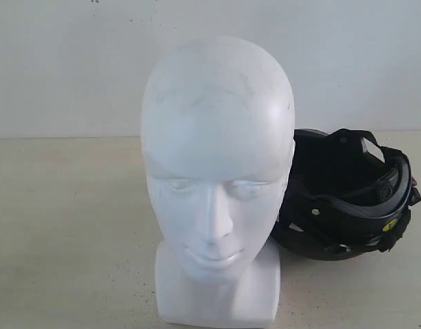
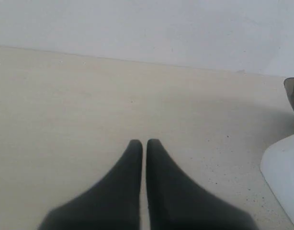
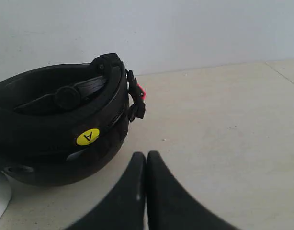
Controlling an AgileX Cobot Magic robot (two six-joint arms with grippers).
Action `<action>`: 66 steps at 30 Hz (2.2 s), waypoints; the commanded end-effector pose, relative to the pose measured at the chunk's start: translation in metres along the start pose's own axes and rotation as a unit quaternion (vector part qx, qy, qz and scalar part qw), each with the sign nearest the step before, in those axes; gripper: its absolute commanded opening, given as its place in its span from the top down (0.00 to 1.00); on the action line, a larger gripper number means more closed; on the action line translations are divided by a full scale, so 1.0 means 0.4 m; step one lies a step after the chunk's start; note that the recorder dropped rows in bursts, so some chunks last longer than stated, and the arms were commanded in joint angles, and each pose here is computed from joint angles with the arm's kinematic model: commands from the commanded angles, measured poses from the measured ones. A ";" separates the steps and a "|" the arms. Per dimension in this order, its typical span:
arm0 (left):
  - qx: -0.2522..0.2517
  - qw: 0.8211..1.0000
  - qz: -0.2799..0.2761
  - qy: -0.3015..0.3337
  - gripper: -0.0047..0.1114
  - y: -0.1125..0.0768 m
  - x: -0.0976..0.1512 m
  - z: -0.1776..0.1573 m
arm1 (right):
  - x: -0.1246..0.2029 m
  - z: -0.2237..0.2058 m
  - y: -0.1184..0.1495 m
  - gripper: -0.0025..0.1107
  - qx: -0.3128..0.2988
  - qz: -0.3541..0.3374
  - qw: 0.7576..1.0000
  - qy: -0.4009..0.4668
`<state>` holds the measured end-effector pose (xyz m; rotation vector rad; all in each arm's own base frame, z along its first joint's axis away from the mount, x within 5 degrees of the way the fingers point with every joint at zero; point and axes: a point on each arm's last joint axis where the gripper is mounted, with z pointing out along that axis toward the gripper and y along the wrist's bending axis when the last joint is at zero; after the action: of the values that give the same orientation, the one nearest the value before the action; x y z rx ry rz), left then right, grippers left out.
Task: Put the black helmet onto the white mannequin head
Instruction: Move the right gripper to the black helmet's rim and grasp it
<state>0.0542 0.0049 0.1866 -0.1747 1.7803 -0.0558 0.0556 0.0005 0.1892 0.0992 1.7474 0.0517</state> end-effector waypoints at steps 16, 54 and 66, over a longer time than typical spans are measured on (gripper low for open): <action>-0.001 1.000 -0.001 -0.001 0.92 0.000 0.002 0.000 | -0.360 -0.092 0.058 0.98 -0.065 0.003 0.998 -0.010; -0.001 1.000 -0.001 -0.001 0.92 0.000 0.002 0.000 | -0.166 0.504 0.082 0.13 0.048 0.293 0.893 0.339; -0.001 1.000 -0.001 -0.001 0.92 0.000 0.002 0.000 | -0.174 0.527 0.072 0.98 0.053 0.292 0.909 0.292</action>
<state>0.0542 0.0049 0.1866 -0.1747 1.7803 -0.0558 0.2724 0.0202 0.2160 0.7643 2.3234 0.4706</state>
